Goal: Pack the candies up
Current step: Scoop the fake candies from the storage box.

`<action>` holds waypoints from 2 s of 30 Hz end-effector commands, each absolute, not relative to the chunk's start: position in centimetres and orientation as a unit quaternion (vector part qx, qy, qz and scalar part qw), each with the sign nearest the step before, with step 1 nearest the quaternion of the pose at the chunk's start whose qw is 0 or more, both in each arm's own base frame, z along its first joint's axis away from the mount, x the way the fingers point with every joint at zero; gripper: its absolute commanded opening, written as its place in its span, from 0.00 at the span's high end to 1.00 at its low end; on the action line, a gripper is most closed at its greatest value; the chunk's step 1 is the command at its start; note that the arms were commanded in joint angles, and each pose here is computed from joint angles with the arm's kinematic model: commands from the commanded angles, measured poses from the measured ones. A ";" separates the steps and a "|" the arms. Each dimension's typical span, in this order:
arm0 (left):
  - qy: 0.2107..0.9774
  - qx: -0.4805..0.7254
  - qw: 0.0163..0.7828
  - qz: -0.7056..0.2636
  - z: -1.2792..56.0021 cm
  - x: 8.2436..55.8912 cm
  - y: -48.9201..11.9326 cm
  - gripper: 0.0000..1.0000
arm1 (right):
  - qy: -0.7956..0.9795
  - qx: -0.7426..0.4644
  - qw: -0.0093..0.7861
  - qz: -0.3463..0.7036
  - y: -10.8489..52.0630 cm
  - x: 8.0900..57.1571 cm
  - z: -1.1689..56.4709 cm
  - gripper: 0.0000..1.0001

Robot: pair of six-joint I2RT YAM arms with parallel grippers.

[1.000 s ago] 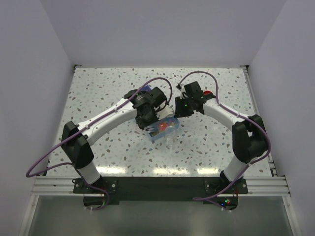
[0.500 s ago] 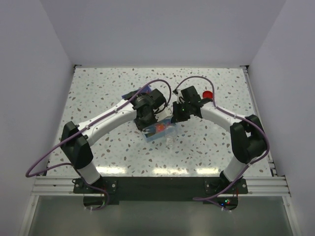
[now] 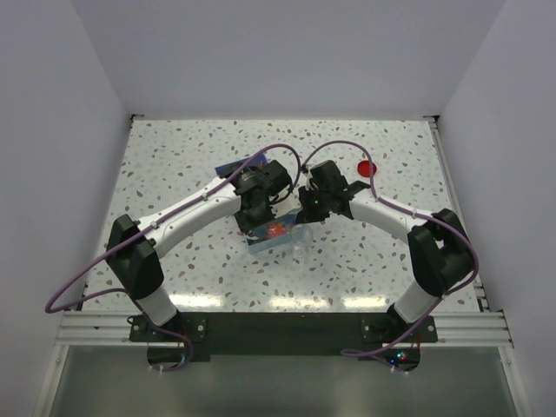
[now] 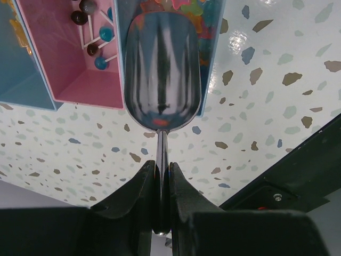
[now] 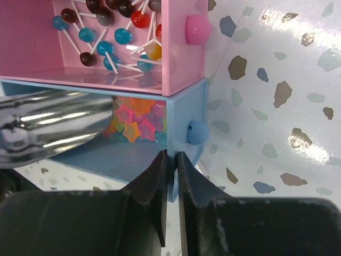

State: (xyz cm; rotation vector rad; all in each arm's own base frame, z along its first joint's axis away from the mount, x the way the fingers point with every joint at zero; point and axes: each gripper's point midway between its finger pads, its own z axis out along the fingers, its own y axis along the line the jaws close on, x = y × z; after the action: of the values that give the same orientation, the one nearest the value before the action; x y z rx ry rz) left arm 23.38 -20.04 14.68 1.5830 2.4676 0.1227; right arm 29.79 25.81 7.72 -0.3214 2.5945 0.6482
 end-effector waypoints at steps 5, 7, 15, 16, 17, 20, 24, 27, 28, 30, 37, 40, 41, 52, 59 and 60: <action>0.827 0.553 0.095 0.035 14.6 22.7 -19.9 1.00 | 0.924 -0.117 0.270 0.246 26.3 31.0 10.0 1.00; 0.826 0.555 0.092 0.032 14.3 22.9 -20.2 1.00 | 0.923 -0.117 0.271 0.245 26.3 31.1 10.0 1.00; 0.825 0.560 0.077 0.012 13.0 23.7 -22.3 1.00 | 0.919 -0.118 0.282 0.250 26.6 31.5 10.5 1.00; 0.825 0.559 0.078 0.007 13.0 23.9 -22.7 1.00 | 0.919 -0.118 0.282 0.251 26.6 31.5 10.5 1.00; 0.825 0.561 0.069 0.000 12.5 23.8 -23.1 1.00 | 0.917 -0.118 0.283 0.254 26.7 31.4 10.6 1.00; 0.828 0.558 0.060 -0.009 11.6 24.0 -24.0 1.00 | 0.916 -0.116 0.284 0.259 26.9 31.5 10.6 1.00; 0.828 0.557 0.060 -0.028 11.1 24.2 -25.2 1.00 | 0.914 -0.114 0.284 0.267 27.2 31.5 10.4 1.00; 0.829 0.554 0.064 -0.040 10.6 24.4 -26.0 1.00 | 0.914 -0.113 0.281 0.269 27.3 31.5 10.1 1.00; 0.830 0.553 0.060 -0.041 10.3 24.2 -25.9 1.00 | 0.915 -0.113 0.278 0.269 27.3 31.4 9.8 1.00; 0.831 0.551 0.062 -0.047 9.8 24.0 -26.0 1.00 | 0.917 -0.111 0.275 0.268 27.3 31.4 9.5 1.00; 0.836 0.543 0.064 -0.041 8.1 22.7 -24.2 1.00 | 0.920 -0.111 0.268 0.263 27.1 31.3 8.6 1.00; 0.839 0.536 0.079 -0.052 8.5 23.2 -24.2 1.00 | 0.919 -0.111 0.269 0.264 27.3 31.5 8.6 1.00; 0.837 0.537 0.080 -0.060 8.5 23.2 -24.6 1.00 | 0.919 -0.112 0.269 0.265 27.4 31.5 8.6 1.00; 0.842 0.522 0.074 -0.114 8.2 24.3 -28.7 1.00 | 0.917 -0.114 0.270 0.271 27.7 31.7 8.8 1.00; 0.866 0.476 0.091 -0.123 8.6 24.1 -24.5 1.00 | 0.923 -0.117 0.266 0.251 26.7 31.4 7.9 1.00; 0.869 0.469 0.093 -0.125 8.6 24.2 -24.0 1.00 | 0.924 -0.119 0.265 0.249 26.7 31.4 7.8 1.00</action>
State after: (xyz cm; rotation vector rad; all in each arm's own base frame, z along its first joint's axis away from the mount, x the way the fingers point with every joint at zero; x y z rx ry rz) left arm 23.49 -20.75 12.18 1.4314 2.6164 -0.0911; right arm 30.89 25.40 7.63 -0.2986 2.5465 0.6284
